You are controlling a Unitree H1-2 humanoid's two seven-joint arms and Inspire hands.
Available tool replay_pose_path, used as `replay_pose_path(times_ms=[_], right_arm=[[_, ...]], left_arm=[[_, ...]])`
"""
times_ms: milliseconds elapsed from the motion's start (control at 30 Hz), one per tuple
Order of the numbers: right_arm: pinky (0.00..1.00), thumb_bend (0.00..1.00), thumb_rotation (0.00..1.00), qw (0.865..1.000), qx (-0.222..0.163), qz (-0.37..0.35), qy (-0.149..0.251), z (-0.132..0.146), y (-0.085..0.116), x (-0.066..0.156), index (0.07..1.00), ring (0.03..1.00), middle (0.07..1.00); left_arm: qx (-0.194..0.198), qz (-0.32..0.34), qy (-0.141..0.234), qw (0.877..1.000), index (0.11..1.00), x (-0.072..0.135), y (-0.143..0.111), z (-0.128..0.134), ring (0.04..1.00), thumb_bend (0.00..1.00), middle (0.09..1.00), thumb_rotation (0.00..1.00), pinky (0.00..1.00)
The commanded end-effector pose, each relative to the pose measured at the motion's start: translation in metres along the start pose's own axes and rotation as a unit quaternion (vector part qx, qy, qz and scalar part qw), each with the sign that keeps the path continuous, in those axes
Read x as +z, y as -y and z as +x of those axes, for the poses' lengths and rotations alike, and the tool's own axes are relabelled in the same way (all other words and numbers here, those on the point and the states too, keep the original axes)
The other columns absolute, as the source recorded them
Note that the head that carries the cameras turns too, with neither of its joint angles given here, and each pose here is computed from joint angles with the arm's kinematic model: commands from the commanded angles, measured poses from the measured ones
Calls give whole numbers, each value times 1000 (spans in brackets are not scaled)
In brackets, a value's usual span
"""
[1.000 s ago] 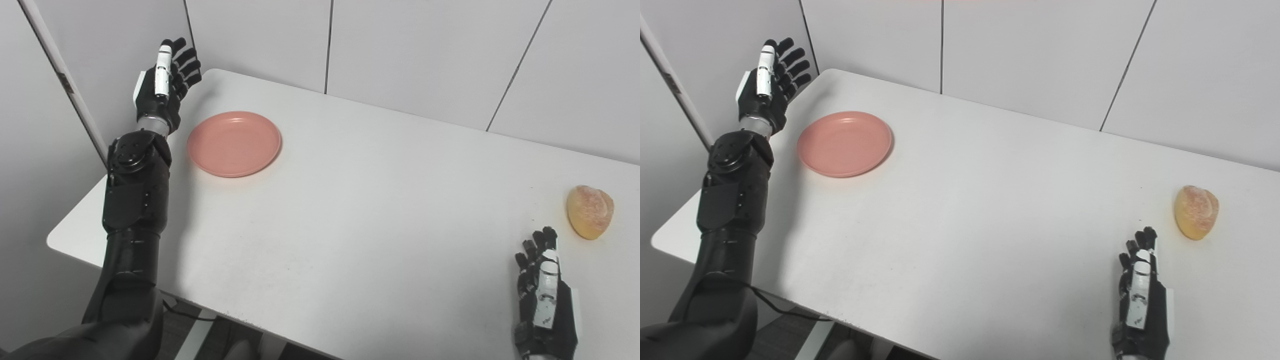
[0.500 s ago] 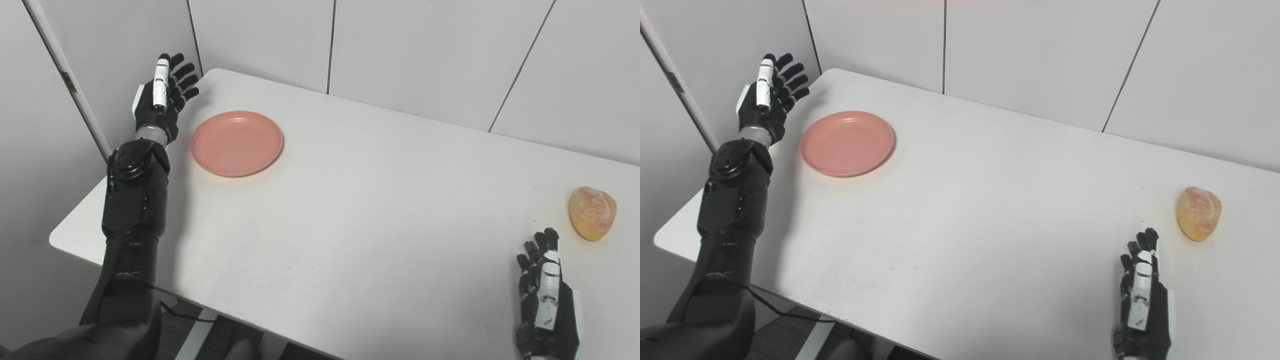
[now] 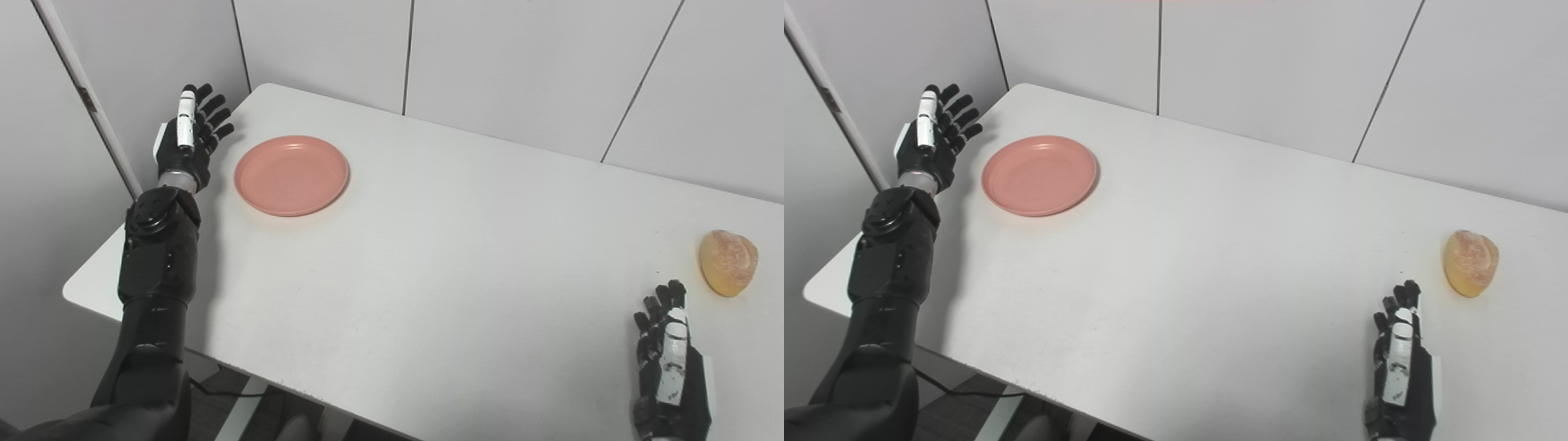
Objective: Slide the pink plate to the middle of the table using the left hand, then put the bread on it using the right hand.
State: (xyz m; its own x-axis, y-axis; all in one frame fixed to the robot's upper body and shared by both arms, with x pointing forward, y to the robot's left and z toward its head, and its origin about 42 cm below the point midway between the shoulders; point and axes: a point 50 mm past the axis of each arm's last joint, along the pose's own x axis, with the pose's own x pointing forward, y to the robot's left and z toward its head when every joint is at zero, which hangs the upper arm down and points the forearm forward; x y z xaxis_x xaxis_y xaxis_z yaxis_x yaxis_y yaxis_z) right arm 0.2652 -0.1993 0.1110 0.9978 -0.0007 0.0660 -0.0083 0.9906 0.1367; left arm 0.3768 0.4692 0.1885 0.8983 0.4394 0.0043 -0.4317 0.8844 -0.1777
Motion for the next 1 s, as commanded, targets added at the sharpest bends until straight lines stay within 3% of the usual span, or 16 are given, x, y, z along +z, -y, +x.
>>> replay_pose_path(times_ms=[0,600,967], right_arm=[[1000,180,1000,1000,-5,-9,-16,-5,10,-6,1000,996,1000],[1000,181,1000,1000,-6,-9,-18,-5,13,-7,1000,998,1000],[1000,183,1000,1000,-9,-12,-15,-7,11,-6,997,990,999]], left_arm=[[-5,10,45,999,866,21,1,7,874,365,865,1000,880],[3,3,4,1000,859,-16,-3,2,879,372,870,1000,876],[-21,7,-32,999,863,-41,30,17,872,352,875,1000,878]])
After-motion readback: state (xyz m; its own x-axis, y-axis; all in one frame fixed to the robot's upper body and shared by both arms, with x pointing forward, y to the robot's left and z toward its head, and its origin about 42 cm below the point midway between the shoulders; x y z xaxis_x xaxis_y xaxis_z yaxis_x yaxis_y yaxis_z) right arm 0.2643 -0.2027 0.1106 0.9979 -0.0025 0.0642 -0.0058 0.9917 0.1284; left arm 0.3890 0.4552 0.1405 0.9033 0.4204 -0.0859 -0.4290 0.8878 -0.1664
